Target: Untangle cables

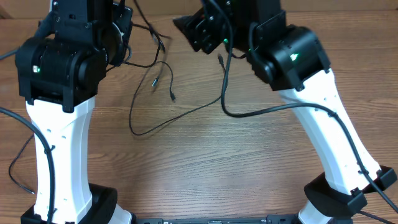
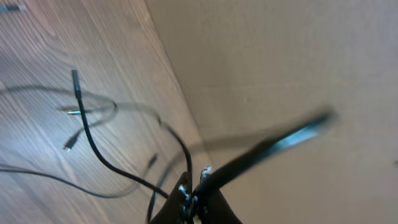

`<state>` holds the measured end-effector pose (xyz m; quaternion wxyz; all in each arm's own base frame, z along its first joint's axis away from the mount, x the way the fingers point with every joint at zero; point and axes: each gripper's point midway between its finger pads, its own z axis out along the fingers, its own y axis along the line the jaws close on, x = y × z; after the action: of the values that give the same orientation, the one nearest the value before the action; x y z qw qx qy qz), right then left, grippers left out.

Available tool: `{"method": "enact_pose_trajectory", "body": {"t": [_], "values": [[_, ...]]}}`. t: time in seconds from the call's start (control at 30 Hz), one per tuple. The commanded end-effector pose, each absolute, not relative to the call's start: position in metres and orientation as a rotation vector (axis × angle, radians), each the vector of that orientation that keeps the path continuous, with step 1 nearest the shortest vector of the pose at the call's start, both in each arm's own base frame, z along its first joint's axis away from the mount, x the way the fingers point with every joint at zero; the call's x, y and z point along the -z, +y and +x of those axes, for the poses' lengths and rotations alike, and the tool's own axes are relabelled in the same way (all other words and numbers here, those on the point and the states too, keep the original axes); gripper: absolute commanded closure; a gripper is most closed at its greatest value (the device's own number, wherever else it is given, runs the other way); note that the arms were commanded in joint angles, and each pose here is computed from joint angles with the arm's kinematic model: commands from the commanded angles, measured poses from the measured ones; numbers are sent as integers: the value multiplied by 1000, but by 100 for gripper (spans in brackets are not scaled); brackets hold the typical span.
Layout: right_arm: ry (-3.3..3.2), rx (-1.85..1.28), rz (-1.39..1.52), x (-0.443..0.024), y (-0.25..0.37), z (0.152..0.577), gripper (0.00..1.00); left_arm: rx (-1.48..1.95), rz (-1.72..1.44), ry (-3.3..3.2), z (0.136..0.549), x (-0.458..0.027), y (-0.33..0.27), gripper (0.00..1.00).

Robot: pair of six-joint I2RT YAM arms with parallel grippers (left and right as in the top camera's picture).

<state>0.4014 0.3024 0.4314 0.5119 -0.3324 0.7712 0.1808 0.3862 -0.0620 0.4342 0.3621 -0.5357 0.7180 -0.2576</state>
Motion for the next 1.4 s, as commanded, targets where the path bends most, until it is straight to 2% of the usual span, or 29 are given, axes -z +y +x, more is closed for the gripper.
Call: {"method": "enact_pose_trajectory", "body": {"t": [0.0,0.43,0.83,1.1,1.2,1.37], "values": [[1866,-444,-793,-427,318,397,29,777,-1527,1764,391,-435,-69,95],[1922,-382,-926,-372,332,405,32,912,-1619,1733,393,-438,-78,95],[1938,-318,-957,-361,327,407,32,1079,-1605,1766,399,-448,-84,95],[2024,-296,-1000,-321,324,406,32,1455,-1323,1704,413,-517,-106,96],[2053,-288,-998,-310,319,409,36,1544,-1213,1640,415,-546,-105,95],[2088,-271,-988,-304,308,411,38,1795,-1231,1608,407,-570,-103,96]]}}
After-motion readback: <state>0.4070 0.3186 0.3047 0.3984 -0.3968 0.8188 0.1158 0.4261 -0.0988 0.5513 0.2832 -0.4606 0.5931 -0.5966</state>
